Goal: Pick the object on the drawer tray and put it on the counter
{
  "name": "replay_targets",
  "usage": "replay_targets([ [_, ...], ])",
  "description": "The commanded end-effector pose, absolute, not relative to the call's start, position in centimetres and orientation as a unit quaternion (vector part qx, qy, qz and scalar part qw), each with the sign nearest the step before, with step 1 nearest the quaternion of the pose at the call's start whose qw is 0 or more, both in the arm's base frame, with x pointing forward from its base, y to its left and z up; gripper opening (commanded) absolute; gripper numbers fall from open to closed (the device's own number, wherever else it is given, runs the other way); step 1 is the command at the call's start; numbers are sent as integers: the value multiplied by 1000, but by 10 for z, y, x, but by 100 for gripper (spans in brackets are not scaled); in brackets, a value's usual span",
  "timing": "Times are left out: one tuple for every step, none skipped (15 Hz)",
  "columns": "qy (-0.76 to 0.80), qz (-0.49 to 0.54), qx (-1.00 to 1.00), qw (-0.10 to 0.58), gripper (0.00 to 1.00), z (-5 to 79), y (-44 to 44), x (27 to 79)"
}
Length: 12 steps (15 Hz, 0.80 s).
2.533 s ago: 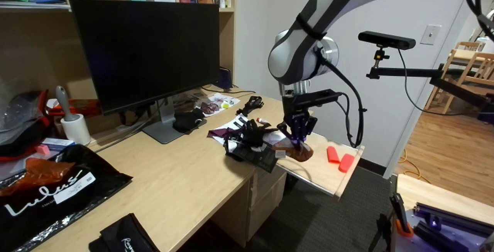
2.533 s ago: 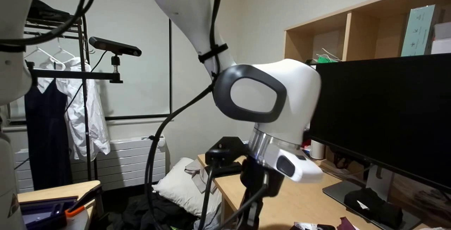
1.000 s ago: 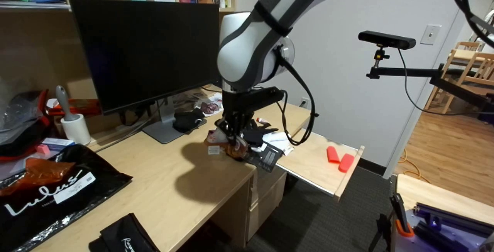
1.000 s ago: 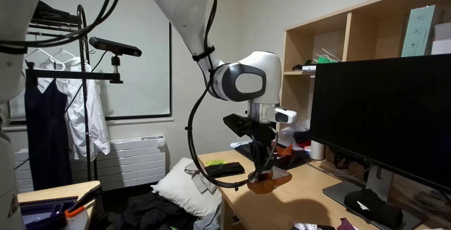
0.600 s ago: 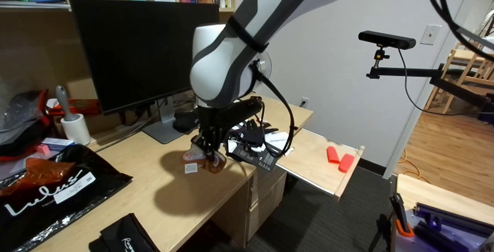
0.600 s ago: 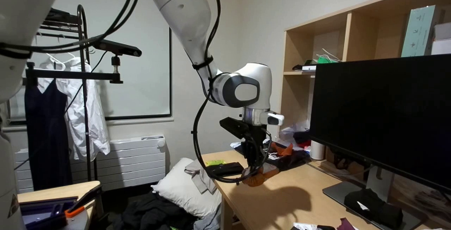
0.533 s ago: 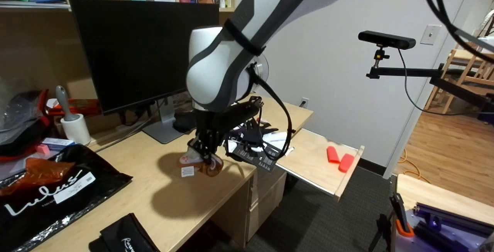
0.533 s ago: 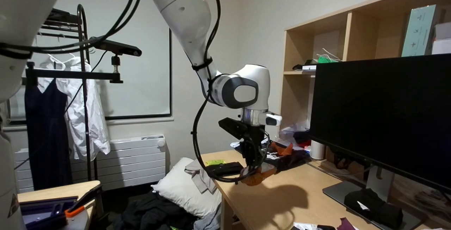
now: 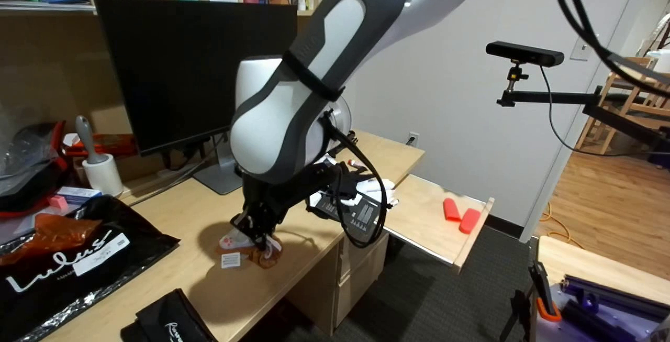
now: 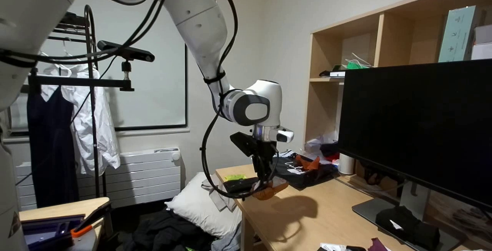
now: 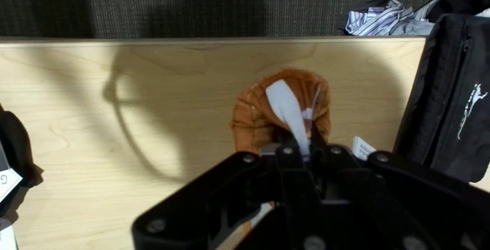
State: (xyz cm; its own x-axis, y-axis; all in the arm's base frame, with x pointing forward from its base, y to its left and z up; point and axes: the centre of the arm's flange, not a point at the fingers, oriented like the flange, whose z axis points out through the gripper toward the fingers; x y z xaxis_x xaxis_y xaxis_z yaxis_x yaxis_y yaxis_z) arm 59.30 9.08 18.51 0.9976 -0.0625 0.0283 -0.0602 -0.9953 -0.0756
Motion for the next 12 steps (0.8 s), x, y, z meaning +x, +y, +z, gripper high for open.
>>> replay_targets([
  [38,-11,-998,43,10,185,90,593],
  [44,-8,-998,46,10,186,87,593],
  [49,-8,-998,48,10,187,83,593],
  [51,-8,-997,49,10,187,80,593],
  [70,0,-996,57,8,183,72,595],
  [83,-7,-995,55,8,181,72,595],
  [89,-9,-994,65,8,177,76,597],
  [95,-11,-993,67,8,175,81,597],
  [97,-10,-993,69,8,172,89,598],
  [97,-10,-993,71,8,170,95,599],
  [101,-8,-992,74,8,168,103,601],
  [107,-4,-991,77,8,165,111,602],
])
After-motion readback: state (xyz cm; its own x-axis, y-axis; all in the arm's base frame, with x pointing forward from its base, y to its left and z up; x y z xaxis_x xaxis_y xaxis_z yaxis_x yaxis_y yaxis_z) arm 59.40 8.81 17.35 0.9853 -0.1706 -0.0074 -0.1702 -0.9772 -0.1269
